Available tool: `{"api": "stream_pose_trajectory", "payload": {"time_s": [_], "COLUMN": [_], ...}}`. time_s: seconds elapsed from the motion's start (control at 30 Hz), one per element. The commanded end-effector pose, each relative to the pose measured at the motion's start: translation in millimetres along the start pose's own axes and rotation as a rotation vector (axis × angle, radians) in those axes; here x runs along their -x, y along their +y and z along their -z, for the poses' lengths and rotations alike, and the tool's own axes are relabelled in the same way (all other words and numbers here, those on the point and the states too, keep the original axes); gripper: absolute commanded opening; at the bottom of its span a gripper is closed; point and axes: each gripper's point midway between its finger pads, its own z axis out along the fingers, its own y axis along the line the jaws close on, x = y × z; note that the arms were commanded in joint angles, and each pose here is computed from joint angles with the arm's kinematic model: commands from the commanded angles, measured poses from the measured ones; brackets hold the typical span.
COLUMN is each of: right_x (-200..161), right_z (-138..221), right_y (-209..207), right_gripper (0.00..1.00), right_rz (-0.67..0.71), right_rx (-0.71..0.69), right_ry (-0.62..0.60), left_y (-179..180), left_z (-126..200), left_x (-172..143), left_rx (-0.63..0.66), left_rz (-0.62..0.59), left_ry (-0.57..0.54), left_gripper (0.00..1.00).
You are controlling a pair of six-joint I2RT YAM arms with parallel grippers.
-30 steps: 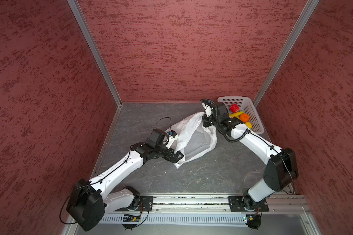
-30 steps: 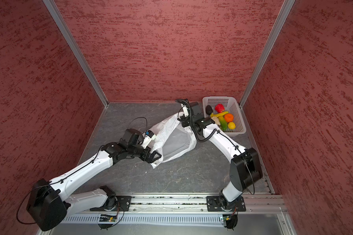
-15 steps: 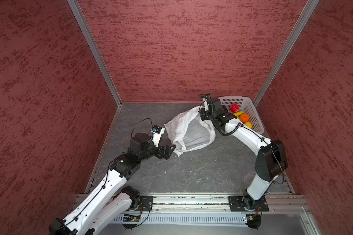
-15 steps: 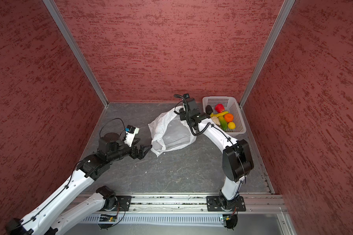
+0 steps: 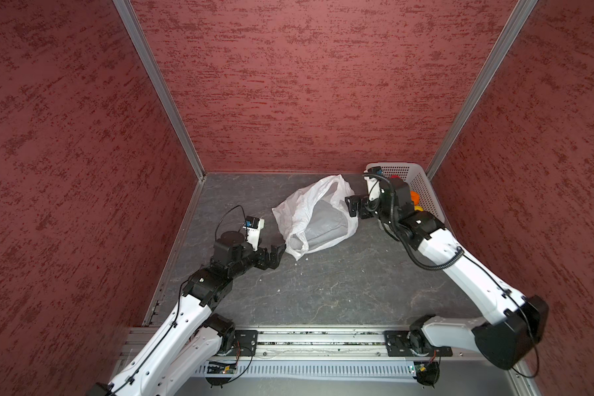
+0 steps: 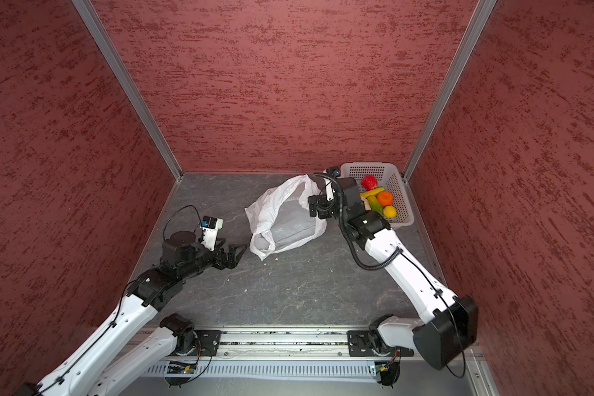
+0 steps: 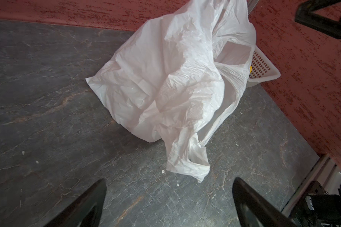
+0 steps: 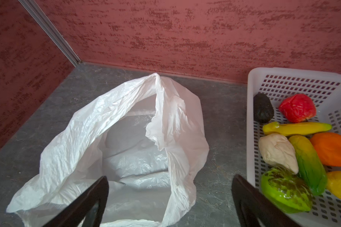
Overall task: Untie the knot of the plastic bag and take out the fruit
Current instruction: Move the plastic bag to the top-center of the table, then reset both arms
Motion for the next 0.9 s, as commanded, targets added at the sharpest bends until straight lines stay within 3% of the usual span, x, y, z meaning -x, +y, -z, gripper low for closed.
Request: {"api": "stream_pose_trajectory", "payload": {"time_s": [0.0, 0.1, 0.27, 0.5, 0.87], "right_x": [-33, -39, -47, -60, -85], "right_z": [3, 10, 11, 4, -11], "right_y": [-19, -43, -93, -170, -217], "right_gripper": [0.98, 0.98, 0.98, 0.98, 0.98], "right_rz": [-0.026, -0.058, -0.094, -0.154, -0.128], "right_rx": [-0.015, -0.031, -0.108, -0.260, -0.341], "right_ry": [0.060, 0.016, -0.040, -0.162, -0.382], "left_y": [19, 40, 59, 109, 160], "left_z": [4, 7, 6, -10, -29], "left_x": [8, 11, 23, 30, 39], "left_rx": [0.090, 0.182, 0.225, 0.306, 0.397], "left_rz": [0.012, 0.018, -0.022, 0.033, -0.042], "left_ry": [-0.062, -0.101, -0.190, -0.254, -0.382], "left_gripper": [1.00, 1.00, 1.00, 1.00, 1.00]}}
